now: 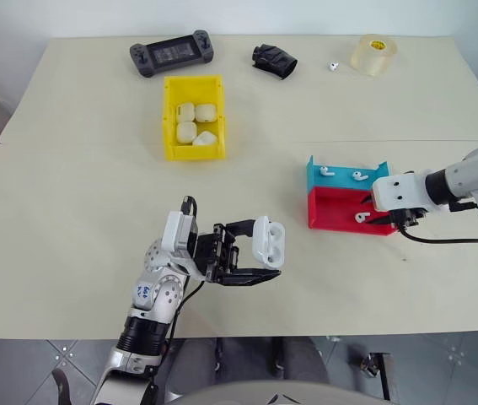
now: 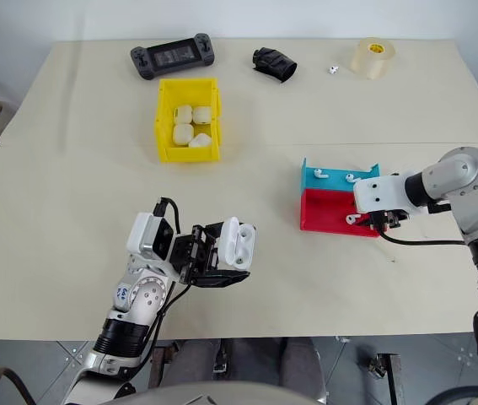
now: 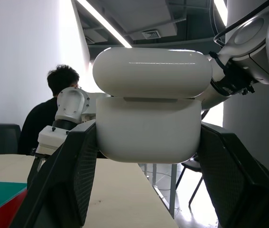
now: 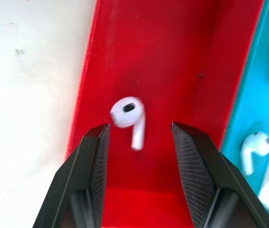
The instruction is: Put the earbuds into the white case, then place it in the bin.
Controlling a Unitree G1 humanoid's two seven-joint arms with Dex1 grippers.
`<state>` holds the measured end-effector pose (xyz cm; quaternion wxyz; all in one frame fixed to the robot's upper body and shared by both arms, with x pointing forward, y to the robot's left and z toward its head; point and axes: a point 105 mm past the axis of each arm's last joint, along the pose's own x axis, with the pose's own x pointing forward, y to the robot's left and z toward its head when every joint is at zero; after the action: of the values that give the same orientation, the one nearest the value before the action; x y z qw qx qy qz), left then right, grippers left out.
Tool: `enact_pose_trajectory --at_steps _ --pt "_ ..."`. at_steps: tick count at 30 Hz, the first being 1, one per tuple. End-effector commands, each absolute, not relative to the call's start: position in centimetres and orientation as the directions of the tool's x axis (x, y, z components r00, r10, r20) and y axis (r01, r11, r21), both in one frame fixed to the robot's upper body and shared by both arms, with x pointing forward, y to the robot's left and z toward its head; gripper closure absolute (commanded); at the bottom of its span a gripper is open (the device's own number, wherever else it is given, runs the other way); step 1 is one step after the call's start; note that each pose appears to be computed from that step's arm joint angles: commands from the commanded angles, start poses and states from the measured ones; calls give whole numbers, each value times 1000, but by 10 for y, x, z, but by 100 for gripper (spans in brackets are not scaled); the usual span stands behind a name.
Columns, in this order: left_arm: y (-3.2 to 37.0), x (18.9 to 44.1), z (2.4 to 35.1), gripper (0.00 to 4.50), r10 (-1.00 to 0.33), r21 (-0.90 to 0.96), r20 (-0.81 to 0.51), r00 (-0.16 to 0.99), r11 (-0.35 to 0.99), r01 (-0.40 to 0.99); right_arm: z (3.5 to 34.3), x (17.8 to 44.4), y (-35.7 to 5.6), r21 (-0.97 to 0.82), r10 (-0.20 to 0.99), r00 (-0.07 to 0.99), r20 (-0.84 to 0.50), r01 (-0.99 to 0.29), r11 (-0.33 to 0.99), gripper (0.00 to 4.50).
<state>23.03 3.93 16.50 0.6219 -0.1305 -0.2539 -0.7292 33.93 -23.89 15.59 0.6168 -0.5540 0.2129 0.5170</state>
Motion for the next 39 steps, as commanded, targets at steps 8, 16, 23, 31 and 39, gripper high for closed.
enact_pose_trajectory --at_steps 8,16,23,31,39 --pt "39 227 178 172 -829 250 523 -198 -73 965 158 336 -234 -442 404 328 -854 -867 -229 237" --pt "38 227 181 172 -830 250 523 -193 -67 966 154 337 -236 -427 397 312 -863 -870 -246 237" --pt "38 227 182 172 -831 248 523 -189 -64 967 152 338 -236 -422 405 307 -861 -876 -234 395" --pt "37 227 183 172 -830 247 525 -189 -64 967 153 338 -237 -427 405 313 -859 -875 -230 395" --pt "39 227 182 172 -833 249 521 -187 -61 967 182 336 -218 -490 603 365 -709 -870 -49 395"
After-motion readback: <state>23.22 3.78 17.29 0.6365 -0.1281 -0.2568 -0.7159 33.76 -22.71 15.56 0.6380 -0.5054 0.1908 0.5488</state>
